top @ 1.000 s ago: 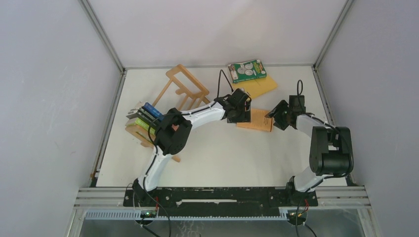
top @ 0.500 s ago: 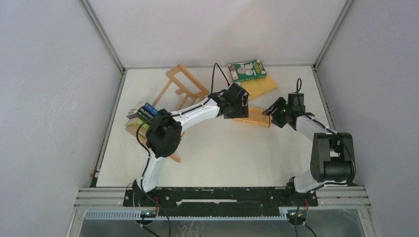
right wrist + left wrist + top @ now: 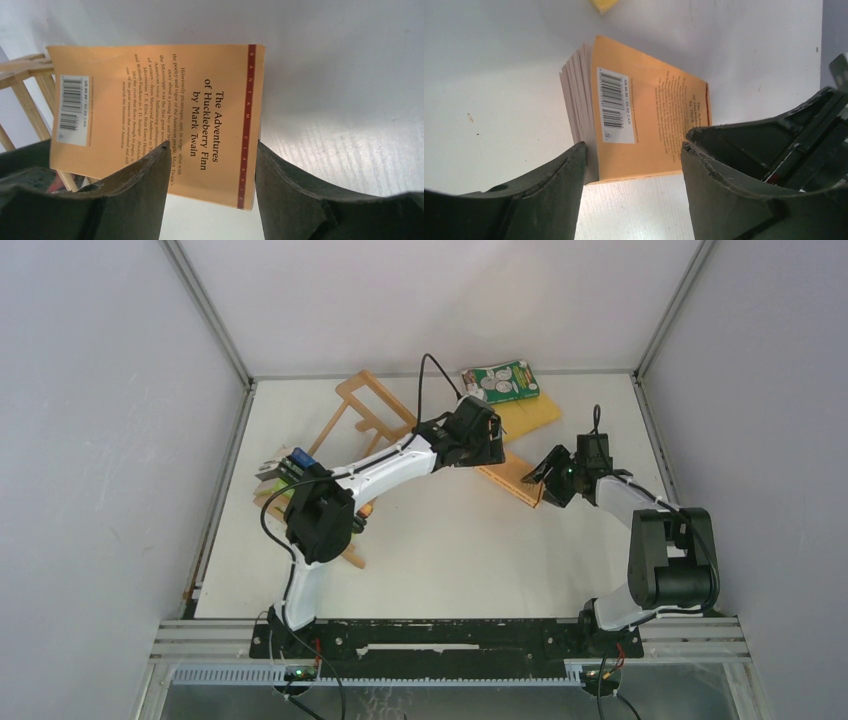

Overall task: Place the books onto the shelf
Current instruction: Adjust the book at the center of the board.

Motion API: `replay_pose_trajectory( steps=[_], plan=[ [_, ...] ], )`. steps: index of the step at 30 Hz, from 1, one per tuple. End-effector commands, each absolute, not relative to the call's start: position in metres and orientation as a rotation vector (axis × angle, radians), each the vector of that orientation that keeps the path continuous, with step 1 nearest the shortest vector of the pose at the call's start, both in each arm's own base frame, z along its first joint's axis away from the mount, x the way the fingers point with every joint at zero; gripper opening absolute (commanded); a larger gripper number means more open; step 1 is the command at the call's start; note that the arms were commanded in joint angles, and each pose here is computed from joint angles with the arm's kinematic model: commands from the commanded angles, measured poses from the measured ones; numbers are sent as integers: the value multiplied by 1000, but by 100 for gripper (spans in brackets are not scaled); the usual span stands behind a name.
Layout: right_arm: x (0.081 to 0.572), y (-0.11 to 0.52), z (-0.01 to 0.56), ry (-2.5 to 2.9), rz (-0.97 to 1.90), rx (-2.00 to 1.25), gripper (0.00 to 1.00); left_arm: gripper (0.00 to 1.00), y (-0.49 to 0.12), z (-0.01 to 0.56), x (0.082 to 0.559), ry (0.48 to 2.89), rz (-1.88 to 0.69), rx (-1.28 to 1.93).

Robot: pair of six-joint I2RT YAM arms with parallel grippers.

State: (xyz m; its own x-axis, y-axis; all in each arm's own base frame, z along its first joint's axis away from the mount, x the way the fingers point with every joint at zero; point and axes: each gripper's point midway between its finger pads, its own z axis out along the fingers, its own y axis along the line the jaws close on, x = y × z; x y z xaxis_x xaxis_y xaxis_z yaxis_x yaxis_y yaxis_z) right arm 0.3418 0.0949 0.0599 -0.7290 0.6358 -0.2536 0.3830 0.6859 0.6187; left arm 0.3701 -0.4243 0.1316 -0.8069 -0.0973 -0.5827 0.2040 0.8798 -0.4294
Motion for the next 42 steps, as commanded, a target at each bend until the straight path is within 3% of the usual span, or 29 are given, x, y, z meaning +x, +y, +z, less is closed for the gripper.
replay_pose_trajectory(
  steps=[1, 26, 42],
  plan=[
    [343, 147, 115, 2358, 1068, 580, 66, 71, -480, 201, 347, 2289, -993, 136],
    [333, 155, 102, 2376, 1167, 605, 66, 70, -496, 213, 342, 2268, -1099, 170],
    [328, 141, 72, 2443, 1024, 624, 68, 68, -512, 206, 319, 2285, -1250, 252]
  ],
)
